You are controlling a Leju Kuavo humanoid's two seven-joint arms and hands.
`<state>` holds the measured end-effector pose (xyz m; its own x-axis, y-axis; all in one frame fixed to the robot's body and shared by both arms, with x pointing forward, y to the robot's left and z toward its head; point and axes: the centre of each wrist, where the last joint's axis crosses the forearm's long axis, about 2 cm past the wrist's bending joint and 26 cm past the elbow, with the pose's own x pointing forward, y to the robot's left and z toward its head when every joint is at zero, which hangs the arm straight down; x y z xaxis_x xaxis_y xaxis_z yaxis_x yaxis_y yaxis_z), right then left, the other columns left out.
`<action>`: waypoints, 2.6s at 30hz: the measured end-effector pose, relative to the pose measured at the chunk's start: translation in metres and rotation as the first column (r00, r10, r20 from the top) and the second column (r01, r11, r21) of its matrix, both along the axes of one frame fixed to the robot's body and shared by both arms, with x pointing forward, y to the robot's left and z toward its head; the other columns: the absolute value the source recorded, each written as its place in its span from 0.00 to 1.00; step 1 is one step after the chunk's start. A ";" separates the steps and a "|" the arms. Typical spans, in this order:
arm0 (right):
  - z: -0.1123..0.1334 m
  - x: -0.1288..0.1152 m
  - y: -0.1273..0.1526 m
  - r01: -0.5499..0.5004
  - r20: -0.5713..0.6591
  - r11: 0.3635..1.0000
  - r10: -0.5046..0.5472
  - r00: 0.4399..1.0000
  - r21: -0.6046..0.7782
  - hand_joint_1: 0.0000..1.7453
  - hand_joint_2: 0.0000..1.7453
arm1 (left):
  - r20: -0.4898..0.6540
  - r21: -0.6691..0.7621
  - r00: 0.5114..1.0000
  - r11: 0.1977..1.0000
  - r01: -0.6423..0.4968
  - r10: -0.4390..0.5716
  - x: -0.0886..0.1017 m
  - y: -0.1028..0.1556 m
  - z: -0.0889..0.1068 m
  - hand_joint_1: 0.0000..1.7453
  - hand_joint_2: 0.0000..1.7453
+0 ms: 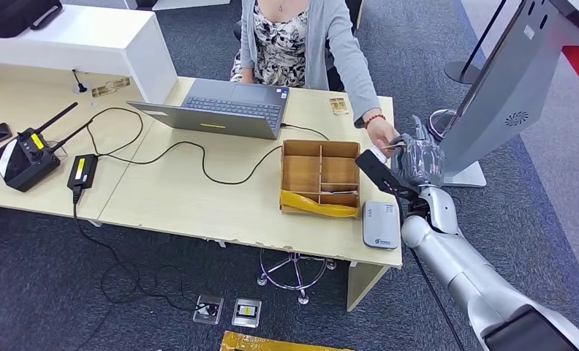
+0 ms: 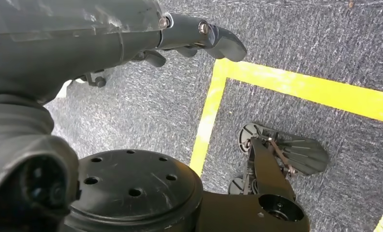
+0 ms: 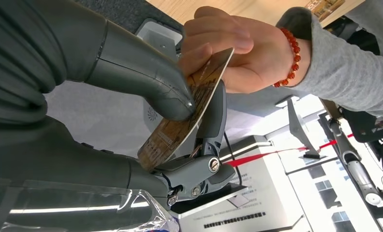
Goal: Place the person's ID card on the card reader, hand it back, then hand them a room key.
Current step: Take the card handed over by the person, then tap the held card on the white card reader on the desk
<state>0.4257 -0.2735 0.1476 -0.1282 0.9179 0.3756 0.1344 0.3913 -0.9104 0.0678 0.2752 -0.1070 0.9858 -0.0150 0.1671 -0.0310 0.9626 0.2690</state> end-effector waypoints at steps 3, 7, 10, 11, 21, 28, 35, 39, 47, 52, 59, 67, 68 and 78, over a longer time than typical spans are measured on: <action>-0.001 0.000 0.000 -0.002 -0.001 1.000 0.002 1.000 0.000 1.00 1.00 | 0.000 -0.001 1.000 1.000 0.000 0.000 0.000 -0.001 0.000 0.00 0.00; -0.002 0.000 -0.001 -0.005 -0.003 1.000 0.005 1.000 -0.001 1.00 1.00 | -0.001 -0.001 1.000 1.000 -0.002 0.002 0.000 -0.001 0.000 0.00 0.00; -0.002 0.000 0.000 -0.004 -0.005 1.000 0.004 1.000 -0.001 1.00 1.00 | -0.001 -0.001 1.000 1.000 -0.003 0.003 0.000 -0.002 0.000 0.00 0.00; -0.003 0.000 0.000 -0.004 -0.006 1.000 0.004 1.000 -0.001 1.00 1.00 | -0.001 -0.001 1.000 1.000 -0.003 0.003 0.000 -0.002 0.000 0.00 0.00; -0.004 0.000 0.000 -0.003 -0.016 1.000 0.003 1.000 0.003 1.00 1.00 | -0.019 0.006 1.000 1.000 -0.022 0.022 0.000 -0.002 0.000 0.00 0.00; -0.006 -0.001 -0.005 0.017 -0.025 1.000 -0.016 1.000 0.016 1.00 1.00 | -0.030 0.004 0.999 1.000 -0.025 0.025 -0.001 -0.002 0.000 0.00 0.00; -0.008 -0.002 -0.017 0.055 -0.032 0.998 -0.054 0.998 0.012 1.00 1.00 | -0.024 0.005 0.999 1.000 -0.025 0.025 -0.001 -0.002 0.000 0.00 0.00; -0.012 -0.004 -0.023 0.068 -0.043 0.998 -0.068 0.997 0.005 1.00 1.00 | -0.019 0.008 0.999 1.000 -0.028 0.029 -0.001 -0.002 0.000 0.00 0.00; -0.027 -0.016 -0.035 0.086 -0.074 0.996 -0.086 0.994 -0.009 1.00 1.00 | -0.026 0.012 0.999 0.999 -0.033 0.034 -0.001 -0.002 0.000 0.00 0.00; -0.040 -0.029 -0.042 0.111 -0.108 0.994 -0.112 0.988 -0.020 1.00 1.00 | -0.037 0.019 0.999 0.999 -0.037 0.038 -0.001 -0.002 0.000 0.00 0.00; -0.058 -0.056 -0.046 0.144 -0.178 0.989 -0.148 0.973 -0.037 1.00 1.00 | -0.040 0.023 0.999 0.999 -0.031 0.032 -0.001 -0.002 0.000 0.00 0.00; -0.064 -0.076 -0.043 0.094 -0.188 0.995 -0.099 0.977 -0.037 1.00 1.00 | -0.040 0.023 0.999 0.999 -0.028 0.029 -0.001 -0.002 0.000 0.00 0.00; -0.064 -0.078 -0.043 0.088 -0.188 0.996 -0.093 0.978 -0.034 1.00 1.00 | -0.040 0.023 0.999 0.999 -0.028 0.029 -0.001 -0.002 0.000 0.00 0.00; -0.056 -0.092 -0.024 -0.018 -0.153 1.000 0.015 0.988 -0.022 1.00 1.00 | -0.060 0.021 0.998 0.999 -0.029 0.030 -0.001 -0.002 0.000 0.00 0.00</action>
<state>0.3338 -0.2971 0.0920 -0.0862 0.9249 0.3702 -0.0131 0.3705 -0.9287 0.0667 0.2736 -0.1070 0.9942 0.0114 0.1071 -0.0423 0.9559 0.2907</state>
